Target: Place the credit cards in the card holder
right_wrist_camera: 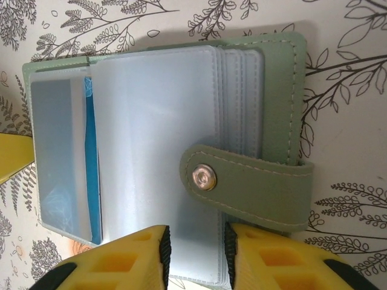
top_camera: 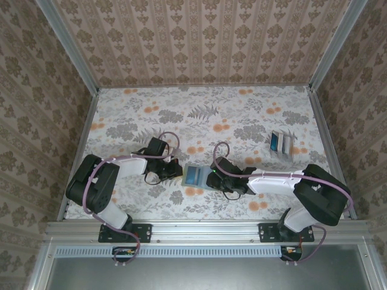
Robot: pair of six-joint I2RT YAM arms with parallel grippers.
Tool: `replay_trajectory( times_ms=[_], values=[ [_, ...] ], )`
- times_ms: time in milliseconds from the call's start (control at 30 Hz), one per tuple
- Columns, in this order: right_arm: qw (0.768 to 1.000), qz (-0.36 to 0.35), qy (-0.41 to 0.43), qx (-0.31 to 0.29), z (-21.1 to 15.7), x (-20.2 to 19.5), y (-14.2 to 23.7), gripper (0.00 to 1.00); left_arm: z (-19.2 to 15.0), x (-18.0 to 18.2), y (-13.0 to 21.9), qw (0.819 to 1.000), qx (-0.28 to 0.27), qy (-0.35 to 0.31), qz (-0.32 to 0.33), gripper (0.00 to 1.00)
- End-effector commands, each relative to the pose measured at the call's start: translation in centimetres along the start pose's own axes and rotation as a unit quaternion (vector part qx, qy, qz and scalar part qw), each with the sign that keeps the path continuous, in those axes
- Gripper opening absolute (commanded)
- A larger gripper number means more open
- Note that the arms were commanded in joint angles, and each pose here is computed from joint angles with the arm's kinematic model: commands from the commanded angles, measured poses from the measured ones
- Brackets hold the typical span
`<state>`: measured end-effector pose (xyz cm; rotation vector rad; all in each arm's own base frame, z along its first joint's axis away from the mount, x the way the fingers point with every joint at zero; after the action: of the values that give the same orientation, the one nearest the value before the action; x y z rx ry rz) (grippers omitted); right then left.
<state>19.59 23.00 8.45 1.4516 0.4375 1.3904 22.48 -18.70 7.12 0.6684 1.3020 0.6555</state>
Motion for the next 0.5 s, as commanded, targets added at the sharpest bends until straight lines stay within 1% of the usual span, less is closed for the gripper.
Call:
replay_trajectory(
  times_ms=[0, 400, 467],
  values=[
    [1.000, 0.001, 0.007, 0.010, -0.29, 0.45, -0.23, 0.31, -0.38, 0.27, -0.55, 1.000, 0.011, -0.005, 0.004, 0.02],
    [1.000, 0.002, 0.010, 0.008, -0.23, 0.64, -0.18, 0.21, -0.49, 0.38, -0.63, 1.000, 0.013, -0.005, 0.004, 0.01],
    [1.000, 0.002, 0.011, 0.007, -0.22, 0.69, -0.15, 0.18, -0.53, 0.42, -0.63, 1.000, 0.013, -0.005, 0.005, 0.01]
  ],
)
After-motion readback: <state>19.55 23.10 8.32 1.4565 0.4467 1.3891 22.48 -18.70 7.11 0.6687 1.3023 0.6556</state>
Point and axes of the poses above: each hand's point on the last joint's axis, 136 mm out from that joint toward the fingers, its own y axis back along the fingers, its own x axis along the line the jaws close on, z = x × y, the point moved 7 cm from there along y, back along the fingers, and after that the axes turned 7 degrees about -y, right-handed, at the moved point
